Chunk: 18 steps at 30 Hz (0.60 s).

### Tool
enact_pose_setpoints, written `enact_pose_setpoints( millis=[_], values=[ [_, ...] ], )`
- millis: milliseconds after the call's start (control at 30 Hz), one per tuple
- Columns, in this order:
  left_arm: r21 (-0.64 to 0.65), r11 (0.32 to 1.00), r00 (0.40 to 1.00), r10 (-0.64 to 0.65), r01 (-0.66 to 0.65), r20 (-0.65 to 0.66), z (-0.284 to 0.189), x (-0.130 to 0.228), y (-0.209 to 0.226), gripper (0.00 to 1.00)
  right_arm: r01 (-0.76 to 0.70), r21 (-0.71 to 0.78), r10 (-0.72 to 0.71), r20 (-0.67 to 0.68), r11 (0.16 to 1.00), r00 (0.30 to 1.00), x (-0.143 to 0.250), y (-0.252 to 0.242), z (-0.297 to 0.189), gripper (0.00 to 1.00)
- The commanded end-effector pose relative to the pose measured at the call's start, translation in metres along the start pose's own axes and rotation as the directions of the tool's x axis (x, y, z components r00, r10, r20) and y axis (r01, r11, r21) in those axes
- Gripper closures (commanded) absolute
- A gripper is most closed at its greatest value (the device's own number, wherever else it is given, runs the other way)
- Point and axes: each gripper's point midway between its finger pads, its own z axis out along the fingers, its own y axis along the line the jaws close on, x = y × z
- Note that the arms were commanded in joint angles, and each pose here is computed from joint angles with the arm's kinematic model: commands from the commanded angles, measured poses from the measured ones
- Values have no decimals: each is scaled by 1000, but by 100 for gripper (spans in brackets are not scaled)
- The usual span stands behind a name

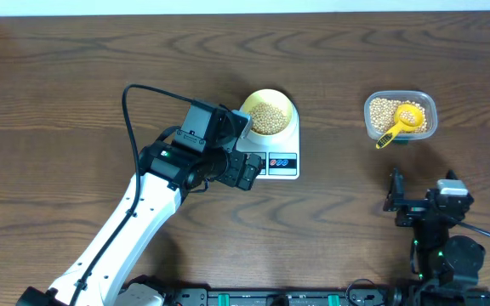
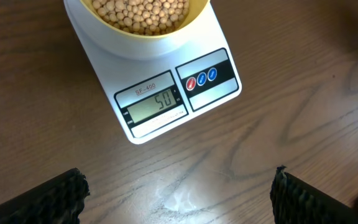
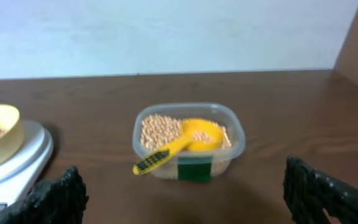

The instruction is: Scoop item into bowl and weigh 50g on scale

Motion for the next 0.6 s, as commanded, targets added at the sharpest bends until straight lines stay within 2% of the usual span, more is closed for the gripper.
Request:
enact_pose_setpoints(
  millis=[0, 267, 567],
  values=[
    [11, 1000, 1000, 17, -17, -5, 1, 1, -2, 4, 30, -2, -30, 4, 1000, 1000, 11, 2, 4, 1],
    [11, 1000, 1000, 17, -17, -5, 1, 1, -2, 4, 106, -14, -106, 34, 994, 994, 20, 7, 10, 1],
    [11, 1000, 1000, 17, -17, -5, 1, 1, -2, 4, 109, 1, -109, 53, 994, 993, 16, 6, 9, 1]
  ],
)
